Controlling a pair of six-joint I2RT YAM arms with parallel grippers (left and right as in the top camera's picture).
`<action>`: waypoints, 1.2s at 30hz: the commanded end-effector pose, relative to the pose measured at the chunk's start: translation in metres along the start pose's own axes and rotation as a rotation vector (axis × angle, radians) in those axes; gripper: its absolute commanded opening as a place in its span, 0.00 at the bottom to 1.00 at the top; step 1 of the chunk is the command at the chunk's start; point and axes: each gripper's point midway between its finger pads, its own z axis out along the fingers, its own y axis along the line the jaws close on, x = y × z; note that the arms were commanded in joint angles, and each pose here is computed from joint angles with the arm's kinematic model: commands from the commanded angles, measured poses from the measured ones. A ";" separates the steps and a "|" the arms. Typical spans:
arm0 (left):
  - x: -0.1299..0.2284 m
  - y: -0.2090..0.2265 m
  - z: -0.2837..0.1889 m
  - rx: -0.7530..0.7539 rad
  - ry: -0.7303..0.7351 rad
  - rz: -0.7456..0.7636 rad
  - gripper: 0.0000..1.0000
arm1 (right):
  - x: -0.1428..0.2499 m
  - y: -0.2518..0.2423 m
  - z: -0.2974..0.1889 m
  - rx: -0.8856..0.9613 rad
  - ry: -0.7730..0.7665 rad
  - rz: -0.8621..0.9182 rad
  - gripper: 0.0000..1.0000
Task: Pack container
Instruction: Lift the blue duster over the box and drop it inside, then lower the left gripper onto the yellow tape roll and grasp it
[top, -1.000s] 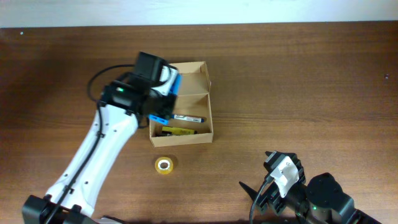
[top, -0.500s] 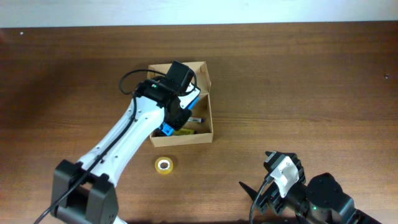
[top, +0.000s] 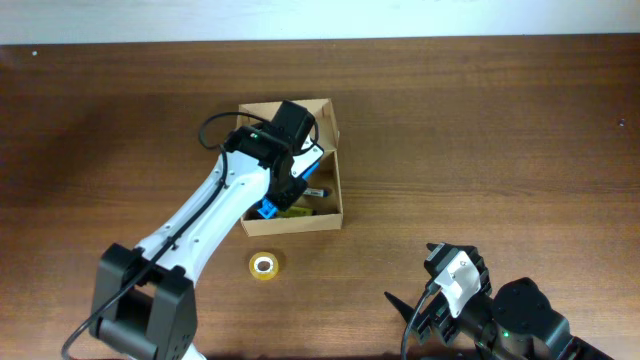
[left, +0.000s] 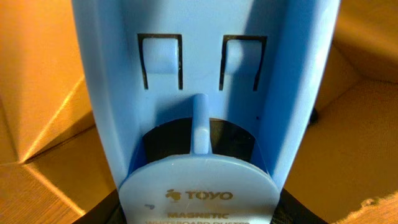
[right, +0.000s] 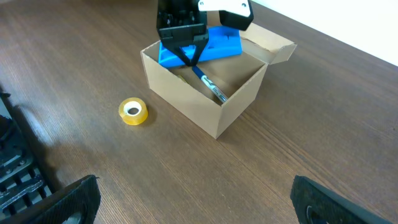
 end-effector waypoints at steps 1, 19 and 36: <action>-0.002 -0.002 0.012 0.000 0.032 0.033 0.50 | -0.002 -0.001 -0.001 0.009 -0.009 0.007 0.99; -0.002 -0.006 0.026 0.016 0.060 0.037 0.66 | -0.002 -0.001 -0.001 0.009 -0.009 0.007 0.99; 0.043 0.009 -0.143 0.035 -0.191 -0.778 0.66 | -0.002 -0.001 -0.001 0.009 -0.009 0.007 0.99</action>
